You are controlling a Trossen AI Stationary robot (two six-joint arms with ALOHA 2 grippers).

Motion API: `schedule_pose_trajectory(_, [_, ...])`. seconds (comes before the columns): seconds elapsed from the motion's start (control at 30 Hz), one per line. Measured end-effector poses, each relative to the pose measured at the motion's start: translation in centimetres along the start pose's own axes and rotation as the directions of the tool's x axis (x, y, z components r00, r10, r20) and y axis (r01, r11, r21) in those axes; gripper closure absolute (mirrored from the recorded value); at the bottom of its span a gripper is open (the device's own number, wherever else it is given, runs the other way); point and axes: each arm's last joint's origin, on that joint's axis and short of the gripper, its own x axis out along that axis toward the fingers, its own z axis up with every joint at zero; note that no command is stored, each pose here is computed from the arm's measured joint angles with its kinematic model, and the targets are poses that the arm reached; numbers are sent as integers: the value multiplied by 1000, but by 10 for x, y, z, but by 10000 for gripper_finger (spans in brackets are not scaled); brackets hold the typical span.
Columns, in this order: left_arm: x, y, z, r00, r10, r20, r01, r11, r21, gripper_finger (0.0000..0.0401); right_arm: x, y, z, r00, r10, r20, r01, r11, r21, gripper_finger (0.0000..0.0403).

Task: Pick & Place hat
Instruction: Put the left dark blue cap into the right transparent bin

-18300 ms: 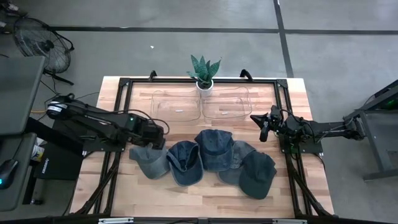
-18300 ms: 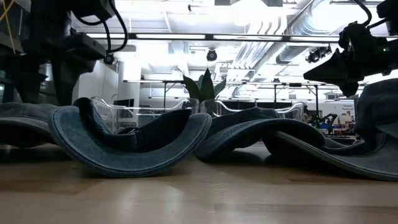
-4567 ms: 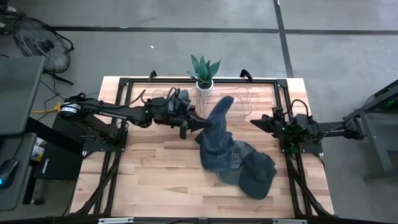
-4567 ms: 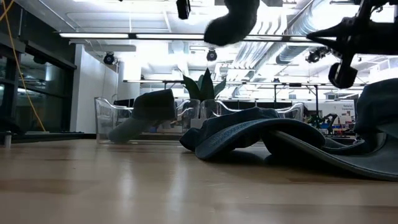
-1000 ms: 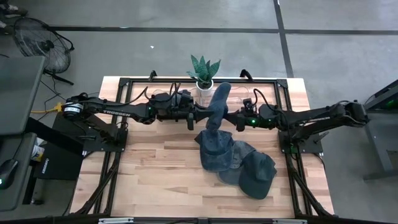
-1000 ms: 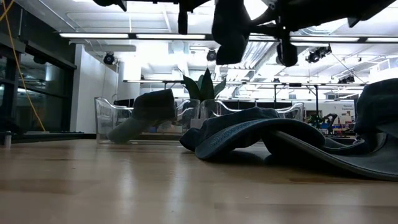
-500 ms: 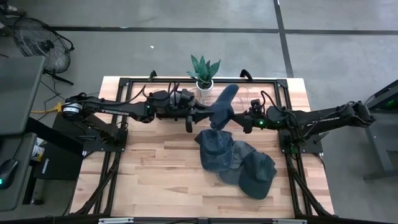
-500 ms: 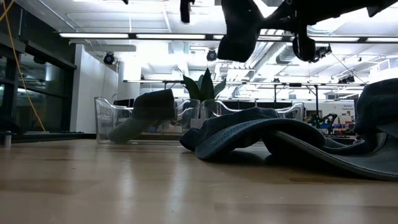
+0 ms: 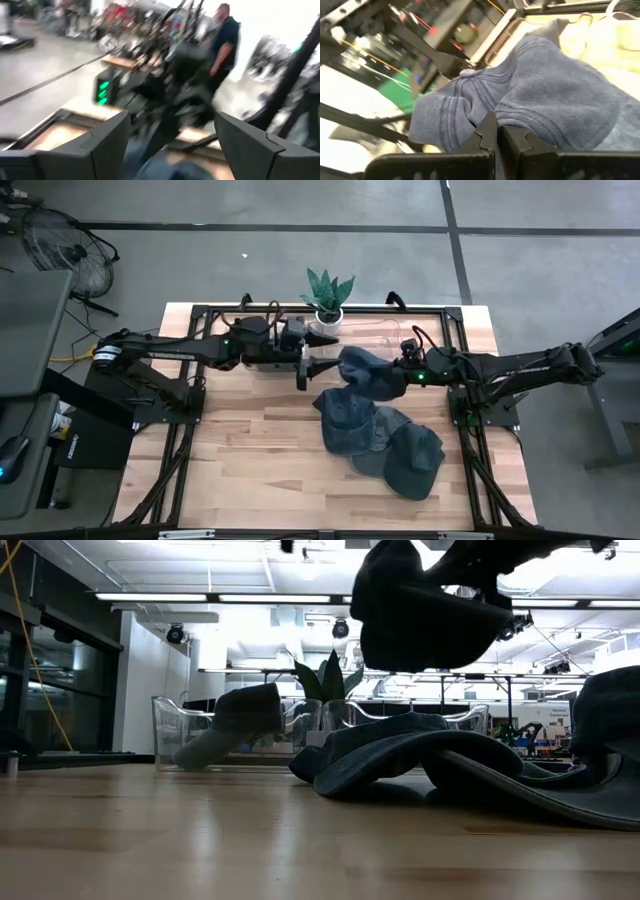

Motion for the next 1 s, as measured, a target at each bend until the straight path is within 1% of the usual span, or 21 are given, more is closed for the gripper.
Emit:
schedule_pose_trajectory(0.07, [-4, 1, 3, 997, 60, -39, -60, 998, 15, 113, -4, 6, 6, 999, -47, -26, 46, 998, -31, 402])
schedule_pose_trajectory(0.17, [-8, 2, 8, 988, 135, -69, -134, 991, 25, 113, -13, 16, 18, 992, -120, -31, 117, 990, -77, 402])
schedule_pose_trajectory(0.27, [-21, 1, 12, 977, 164, -139, -160, 986, 37, 113, -21, 23, 31, 983, -181, -29, 175, 976, -131, 402])
schedule_pose_trajectory(0.33, [-23, 0, 17, 978, 161, -131, -157, 987, 37, 113, -24, 24, 39, 975, -222, -26, 215, 962, -167, 402])
schedule_pose_trajectory(0.4, [-30, 1, 12, 962, 180, -204, -173, 984, 50, 113, -24, 23, 45, 965, -262, -25, 253, 949, -188, 402])
schedule_pose_trajectory(0.47, [-36, 2, 9, 948, 197, -251, -187, 980, 63, 113, -21, 20, 51, 958, -286, -28, 276, 942, -194, 402])
schedule_pose_trajectory(0.53, [-39, 1, 13, 949, 203, -241, -194, 979, 64, 113, -17, 16, 55, 954, -298, -39, 285, 939, -193, 402])
schedule_pose_trajectory(0.63, [-49, 2, 10, 928, 220, -301, -206, 976, 77, 113, -8, 8, 60, 946, -320, -56, 304, 932, -195, 402])
schedule_pose_trajectory(0.73, [-53, 2, 11, 921, 223, -319, -208, 975, 79, 113, 2, -1, 63, 934, -350, -77, 328, 922, -206, 402])
schedule_pose_trajectory(0.77, [-57, 2, 10, 913, 224, -342, -208, 975, 83, 112, 5, -4, 64, 929, -360, -86, 336, 918, -212, 402])
schedule_pose_trajectory(0.83, [-66, 3, 9, 892, 234, -386, -213, 972, 97, 112, 12, -10, 67, 924, -369, -105, 340, 914, -222, 402])
schedule_pose_trajectory(0.9, [-73, 2, 12, 890, 235, -390, -211, 972, 104, 112, 19, -16, 69, 920, -372, -125, 339, 913, -225, 402])
schedule_pose_trajectory(1.0, [-86, 2, 12, 870, 244, -428, -215, 970, 117, 112, 30, -25, 71, 915, -370, -162, 329, 915, -233, 402])
